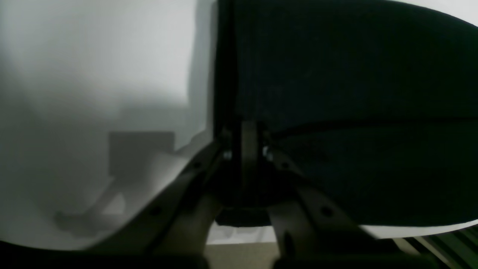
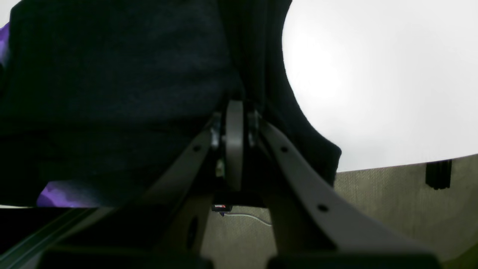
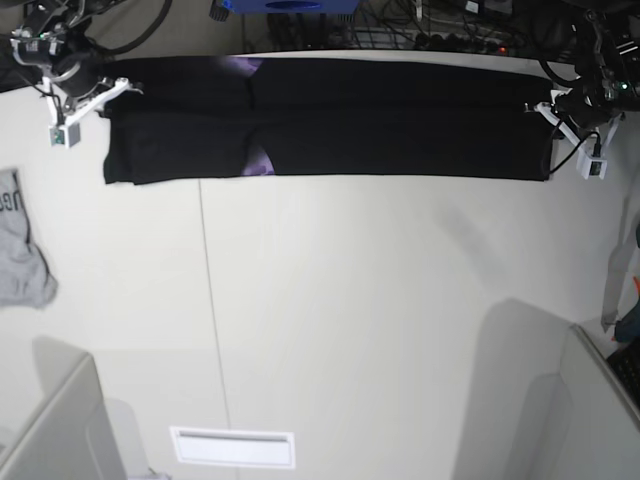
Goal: Fold the T-shirt properly
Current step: 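Pull the folded strip with both grippers to straighten it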
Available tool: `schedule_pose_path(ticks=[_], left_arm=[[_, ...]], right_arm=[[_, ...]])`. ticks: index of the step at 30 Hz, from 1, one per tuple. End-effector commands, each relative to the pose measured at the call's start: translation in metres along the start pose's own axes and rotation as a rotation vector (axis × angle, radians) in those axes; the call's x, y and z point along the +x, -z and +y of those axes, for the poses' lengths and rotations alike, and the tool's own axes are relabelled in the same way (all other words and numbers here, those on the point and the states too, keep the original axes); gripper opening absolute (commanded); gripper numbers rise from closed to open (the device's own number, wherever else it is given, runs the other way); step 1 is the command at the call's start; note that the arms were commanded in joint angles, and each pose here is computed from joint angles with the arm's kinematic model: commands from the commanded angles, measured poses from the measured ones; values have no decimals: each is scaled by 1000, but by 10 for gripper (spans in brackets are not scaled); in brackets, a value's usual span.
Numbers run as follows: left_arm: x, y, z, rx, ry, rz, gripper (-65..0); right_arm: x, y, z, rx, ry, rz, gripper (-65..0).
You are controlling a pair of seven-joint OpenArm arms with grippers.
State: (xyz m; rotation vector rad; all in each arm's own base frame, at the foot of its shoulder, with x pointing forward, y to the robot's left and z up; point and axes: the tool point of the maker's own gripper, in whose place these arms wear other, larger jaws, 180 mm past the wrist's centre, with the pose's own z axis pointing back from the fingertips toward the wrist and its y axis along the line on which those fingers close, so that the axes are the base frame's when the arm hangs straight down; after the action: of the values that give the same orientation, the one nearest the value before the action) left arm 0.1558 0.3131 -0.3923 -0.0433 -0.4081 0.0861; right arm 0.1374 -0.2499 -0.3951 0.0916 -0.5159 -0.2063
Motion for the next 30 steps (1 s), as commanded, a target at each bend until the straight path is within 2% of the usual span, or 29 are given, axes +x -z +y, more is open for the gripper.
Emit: schedule_pose_path(ticks=[1, 2, 3, 4, 7, 9, 11, 13, 15, 16, 18, 19, 20, 21, 24, 27, 30], left_arm=[[9, -5, 5, 14, 22, -24, -650], [9, -6, 6, 16, 20, -26, -650], [9, -6, 7, 20, 17, -26, -564], [5, -7, 8, 22, 15, -19, -457], [1, -8, 8, 24, 17, -9, -206], [-1, -8, 9, 25, 17, -4, -105], [2, -10, 10, 30, 20, -15, -72], [13, -20, 19, 55, 2, -66, -72], [22, -29, 16, 64, -14, -118, -82], [27, -33, 11, 62, -14, -146, -118], [38, -35, -6, 35, 4, -187, -295], [38, -31, -14, 18, 8, -185, -408], [38, -25, -22, -4, 7, -179, -555], [38, -18, -27, -19, 8, -167, -650], [28, 3, -37, -29, 39, -97, -650], [11, 20, -39, 4, 71, -17, -650], [0, 23, -31, 67, 79, 19, -650]], right_arm=[[8, -5, -3, -12, -16, -31, -650], [8, -6, -4, -13, -15, -31, -650], [7, -6, -4, -13, -15, -29, -609], [5, -6, -5, -13, -13, -25, -533], [4, -8, -8, -24, -2, -29, -375], [2, -11, -13, -40, 30, -39, -365], [7, -18, -23, -75, 49, -68, -368], [14, -26, -29, -103, 50, -98, -368], [19, -25, -26, -85, -1, -107, -378], [23, -25, -22, -69, -48, -113, -402], [23, -24, -19, -60, -60, -112, -495], [23, -23, -16, -55, -58, -113, -554], [25, -19, -10, -38, -71, -109, -632], [25, -16, -3, -17, -90, -102, -650], [22, -6, 10, 29, -107, -81, -650], [15, 3, 18, 68, -110, -53, -650], [15, 8, 30, 100, -130, -44, -650]])
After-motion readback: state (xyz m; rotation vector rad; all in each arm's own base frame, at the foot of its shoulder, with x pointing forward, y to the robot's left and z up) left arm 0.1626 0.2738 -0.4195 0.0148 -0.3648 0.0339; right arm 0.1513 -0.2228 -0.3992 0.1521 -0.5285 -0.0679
